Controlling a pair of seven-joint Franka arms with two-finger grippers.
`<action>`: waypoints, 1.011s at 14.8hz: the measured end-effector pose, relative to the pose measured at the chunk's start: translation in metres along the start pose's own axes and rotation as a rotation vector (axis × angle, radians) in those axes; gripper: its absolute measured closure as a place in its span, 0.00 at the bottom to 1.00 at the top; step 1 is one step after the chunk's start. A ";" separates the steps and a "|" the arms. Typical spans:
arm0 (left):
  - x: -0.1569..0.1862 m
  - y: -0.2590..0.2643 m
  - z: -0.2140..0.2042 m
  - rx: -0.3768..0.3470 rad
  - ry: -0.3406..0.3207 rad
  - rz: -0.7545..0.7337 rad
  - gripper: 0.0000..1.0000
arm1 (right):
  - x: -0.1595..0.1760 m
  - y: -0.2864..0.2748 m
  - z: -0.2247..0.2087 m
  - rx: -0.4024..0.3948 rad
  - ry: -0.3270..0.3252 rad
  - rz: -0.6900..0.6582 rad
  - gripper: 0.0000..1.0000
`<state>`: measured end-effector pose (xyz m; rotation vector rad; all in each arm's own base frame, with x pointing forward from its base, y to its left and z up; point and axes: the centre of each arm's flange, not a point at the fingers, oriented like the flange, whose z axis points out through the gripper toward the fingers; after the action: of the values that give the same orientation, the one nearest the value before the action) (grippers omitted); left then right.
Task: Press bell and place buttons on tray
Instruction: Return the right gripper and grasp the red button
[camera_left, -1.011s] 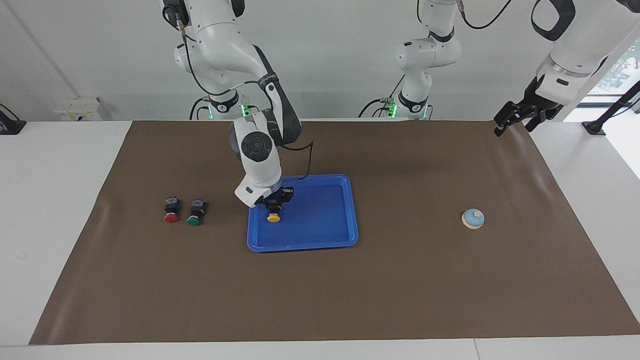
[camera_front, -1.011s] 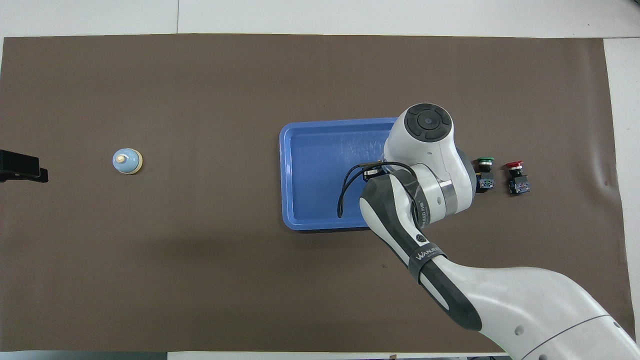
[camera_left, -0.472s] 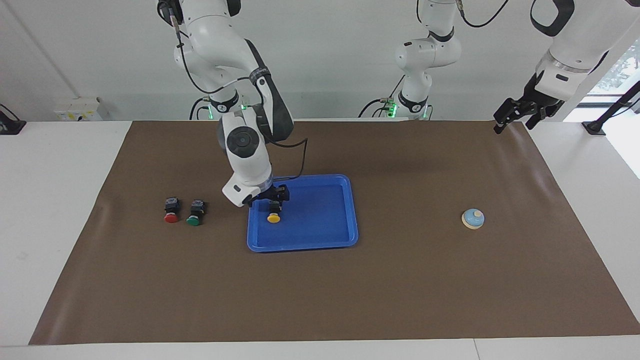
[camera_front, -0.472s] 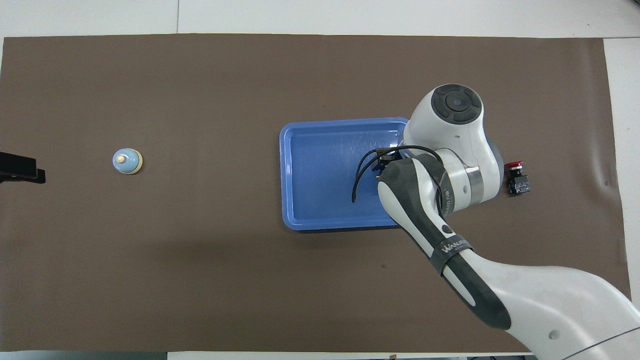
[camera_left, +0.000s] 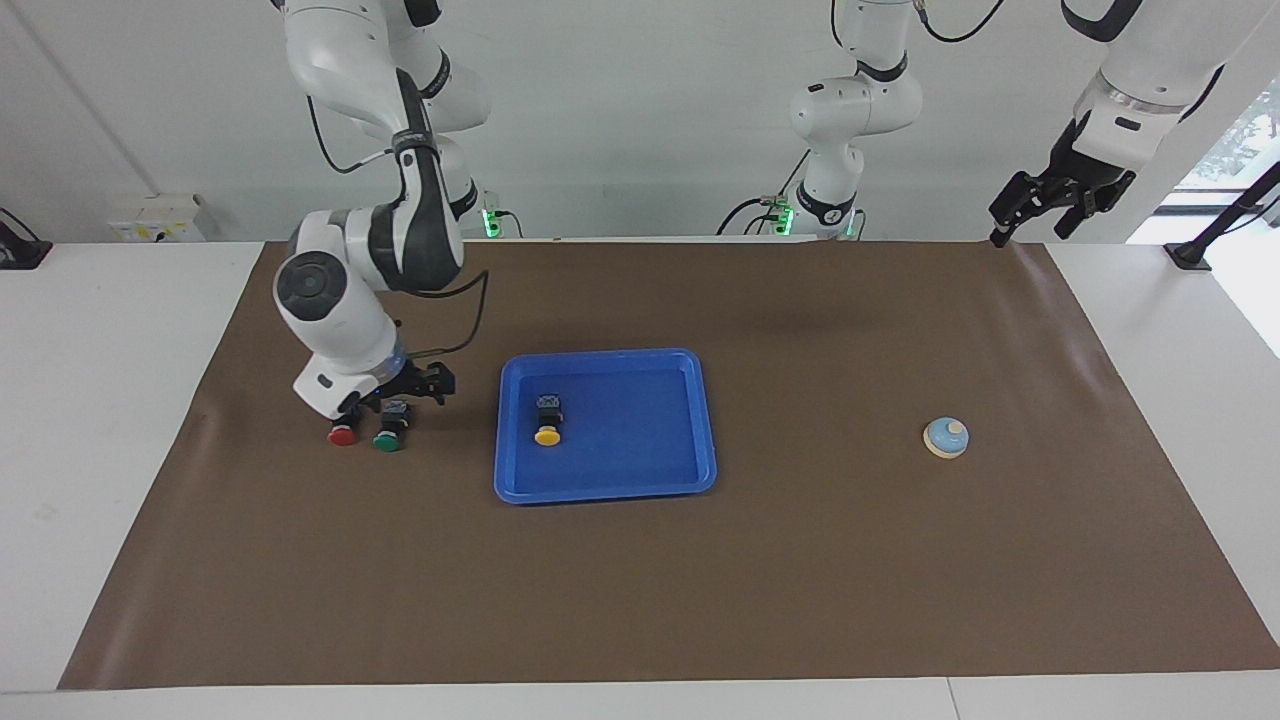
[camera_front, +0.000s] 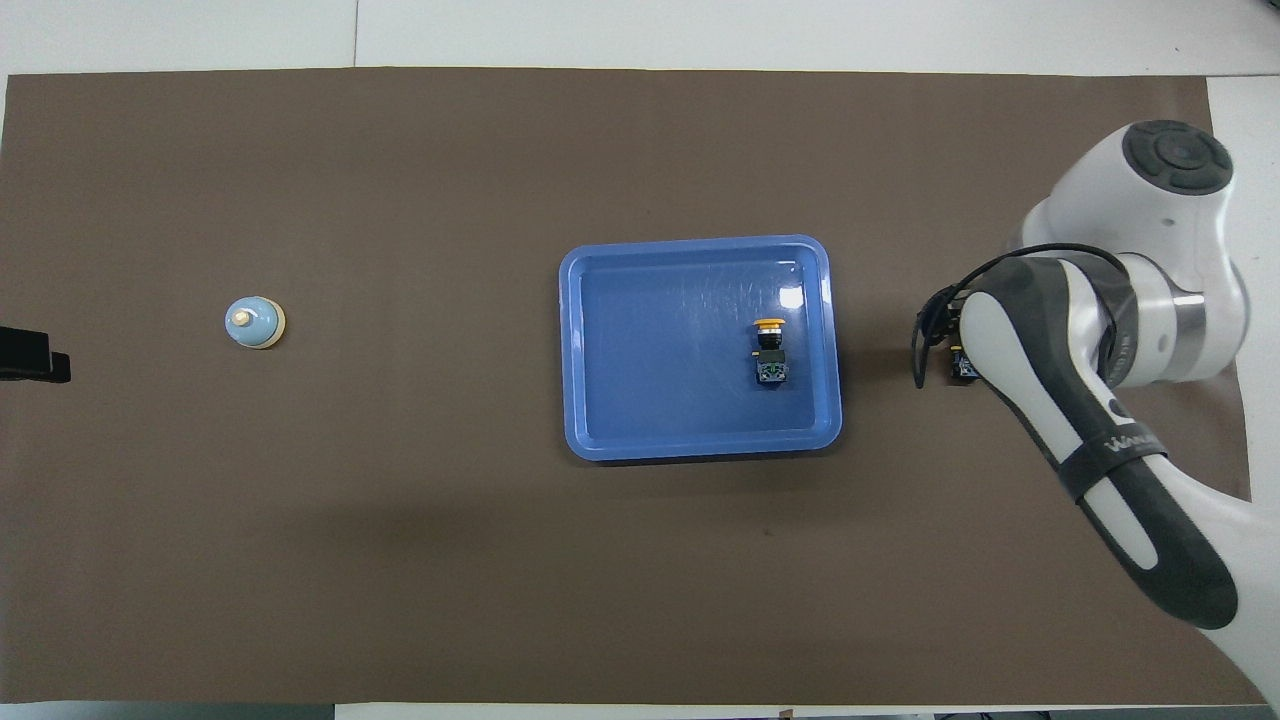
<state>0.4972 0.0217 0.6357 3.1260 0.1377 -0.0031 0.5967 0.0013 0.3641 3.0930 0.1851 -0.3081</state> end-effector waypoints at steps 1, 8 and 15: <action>0.000 0.001 0.000 0.000 0.000 0.002 0.00 | -0.006 0.023 0.005 0.001 -0.012 0.014 0.00; -0.001 0.002 -0.004 0.001 0.000 0.004 0.00 | -0.039 0.081 0.062 0.017 0.030 0.091 0.00; 0.007 0.003 0.005 0.000 -0.033 0.007 0.00 | -0.045 0.094 0.074 0.016 0.059 0.110 0.10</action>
<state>0.5046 0.0191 0.6303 3.1246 0.1257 -0.0548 0.5504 -0.0999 0.3023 3.1145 0.0129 -0.2164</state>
